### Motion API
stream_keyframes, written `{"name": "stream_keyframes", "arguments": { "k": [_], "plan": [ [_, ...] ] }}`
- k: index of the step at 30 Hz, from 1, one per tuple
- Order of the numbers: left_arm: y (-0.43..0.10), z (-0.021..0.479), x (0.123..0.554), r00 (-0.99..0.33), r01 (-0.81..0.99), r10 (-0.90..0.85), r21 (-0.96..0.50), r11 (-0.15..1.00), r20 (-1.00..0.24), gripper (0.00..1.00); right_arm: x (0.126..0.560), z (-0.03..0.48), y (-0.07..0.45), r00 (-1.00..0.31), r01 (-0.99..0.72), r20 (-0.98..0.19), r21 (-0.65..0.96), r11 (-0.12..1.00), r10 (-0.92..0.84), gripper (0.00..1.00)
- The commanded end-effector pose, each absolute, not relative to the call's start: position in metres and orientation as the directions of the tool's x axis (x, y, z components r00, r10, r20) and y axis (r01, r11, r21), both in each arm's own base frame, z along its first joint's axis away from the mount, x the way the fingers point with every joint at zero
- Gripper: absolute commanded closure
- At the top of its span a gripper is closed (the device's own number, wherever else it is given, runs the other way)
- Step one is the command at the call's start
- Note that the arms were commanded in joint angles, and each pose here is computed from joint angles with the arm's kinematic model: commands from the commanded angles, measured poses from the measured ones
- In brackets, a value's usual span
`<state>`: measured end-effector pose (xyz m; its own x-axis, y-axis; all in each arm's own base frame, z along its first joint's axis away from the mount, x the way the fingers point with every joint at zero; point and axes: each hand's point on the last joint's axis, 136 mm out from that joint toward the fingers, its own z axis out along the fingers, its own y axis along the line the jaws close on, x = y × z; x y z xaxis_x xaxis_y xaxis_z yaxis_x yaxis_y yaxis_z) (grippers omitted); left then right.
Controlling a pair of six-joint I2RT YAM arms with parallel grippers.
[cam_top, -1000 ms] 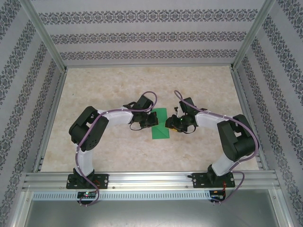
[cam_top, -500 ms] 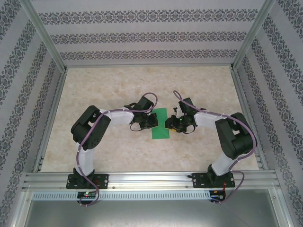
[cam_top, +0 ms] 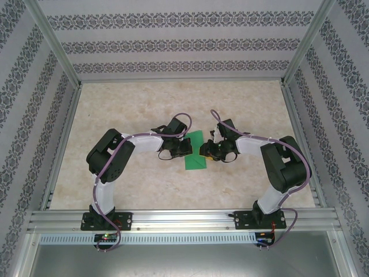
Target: Fold a paper plane with a square sheet of paper (pick it up from the middle)
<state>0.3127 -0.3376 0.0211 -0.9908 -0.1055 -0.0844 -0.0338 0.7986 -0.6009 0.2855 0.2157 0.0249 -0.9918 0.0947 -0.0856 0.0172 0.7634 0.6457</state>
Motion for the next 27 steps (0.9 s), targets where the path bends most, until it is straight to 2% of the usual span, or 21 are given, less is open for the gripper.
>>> {"name": "stream_keyframes", "arguments": {
  "k": [1,13,19,22,27],
  "plan": [
    [-0.342,0.022,0.312,-0.992,-0.013,-0.087,-0.599,0.800,-0.095,0.96,0.288,0.028,0.220,-0.991,0.000,-0.099,0.671,0.742,0.090,0.67],
    [-0.343,0.028,0.313,-0.991,-0.012,-0.091,-0.600,0.800,-0.102,0.96,0.284,0.032,0.223,-0.990,-0.026,-0.114,0.725,0.688,0.083,0.70],
    [-0.343,0.032,0.315,-0.990,-0.009,-0.093,-0.605,0.796,-0.108,0.96,0.283,0.032,0.225,-0.990,-0.042,-0.122,0.740,0.671,0.072,0.74],
    [-0.344,0.038,0.316,-0.988,-0.007,-0.099,-0.612,0.791,-0.118,0.96,0.283,0.031,0.225,-0.990,-0.042,-0.120,0.740,0.671,0.070,0.79],
    [-0.343,0.050,0.319,-0.983,0.004,-0.111,-0.620,0.784,-0.147,0.95,0.284,0.035,0.223,-0.989,-0.046,-0.129,0.742,0.669,0.075,0.80]
  ]
}}
